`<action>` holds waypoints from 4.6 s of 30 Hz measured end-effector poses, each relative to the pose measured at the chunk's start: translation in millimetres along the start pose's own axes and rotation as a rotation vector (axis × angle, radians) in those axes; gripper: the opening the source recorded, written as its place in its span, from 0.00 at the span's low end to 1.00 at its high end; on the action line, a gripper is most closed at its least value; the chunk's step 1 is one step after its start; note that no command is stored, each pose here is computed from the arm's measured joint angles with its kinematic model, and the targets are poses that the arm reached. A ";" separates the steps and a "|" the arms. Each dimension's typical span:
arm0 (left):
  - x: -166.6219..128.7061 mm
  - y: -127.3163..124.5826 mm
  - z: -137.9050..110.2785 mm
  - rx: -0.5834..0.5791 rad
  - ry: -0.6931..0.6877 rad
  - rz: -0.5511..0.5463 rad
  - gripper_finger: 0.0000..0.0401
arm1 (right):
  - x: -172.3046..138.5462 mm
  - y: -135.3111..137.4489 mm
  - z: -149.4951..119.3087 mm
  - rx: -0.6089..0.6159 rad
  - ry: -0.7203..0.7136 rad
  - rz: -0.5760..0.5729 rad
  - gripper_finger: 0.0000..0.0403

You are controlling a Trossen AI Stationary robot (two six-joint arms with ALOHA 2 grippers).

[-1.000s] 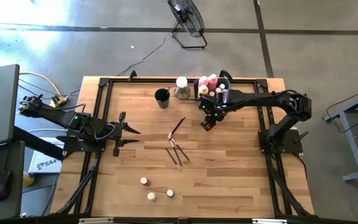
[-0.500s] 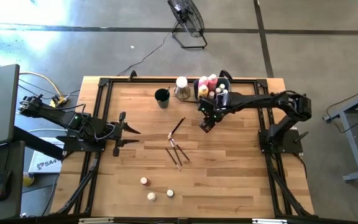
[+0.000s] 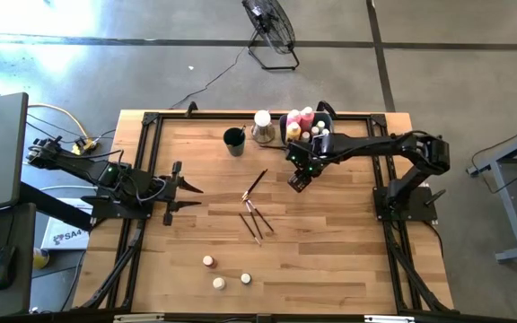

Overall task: Pick & Place Paint Supplies
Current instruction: Put the small yellow paint bottle into the blue bin

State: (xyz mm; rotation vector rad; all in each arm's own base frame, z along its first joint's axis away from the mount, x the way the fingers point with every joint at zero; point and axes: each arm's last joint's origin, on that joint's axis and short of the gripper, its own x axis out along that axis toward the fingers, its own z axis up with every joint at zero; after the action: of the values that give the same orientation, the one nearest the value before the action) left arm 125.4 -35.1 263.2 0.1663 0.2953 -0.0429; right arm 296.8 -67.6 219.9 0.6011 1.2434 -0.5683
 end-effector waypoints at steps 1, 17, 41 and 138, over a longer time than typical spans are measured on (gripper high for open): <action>0.0 0.0 0.0 -0.001 0.000 0.000 0.36 | 0.0 0.0 0.0 0.000 0.000 0.000 0.35; 0.0 0.0 0.0 -0.008 0.000 0.002 0.36 | -0.1 -0.1 -1.3 -0.053 0.021 0.012 0.45; 0.0 0.0 0.0 -0.020 0.000 0.001 0.36 | -0.2 -0.2 -1.5 -0.057 0.023 0.011 0.35; -0.4 3.9 0.1 0.014 0.007 0.132 0.36 | -69.4 -202.9 46.5 0.402 -0.408 -0.068 0.29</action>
State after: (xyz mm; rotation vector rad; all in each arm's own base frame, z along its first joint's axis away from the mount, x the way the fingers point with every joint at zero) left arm 125.3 -31.3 264.0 0.1993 0.2906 0.0864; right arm 173.4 -240.5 275.1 0.7339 0.7687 -0.9589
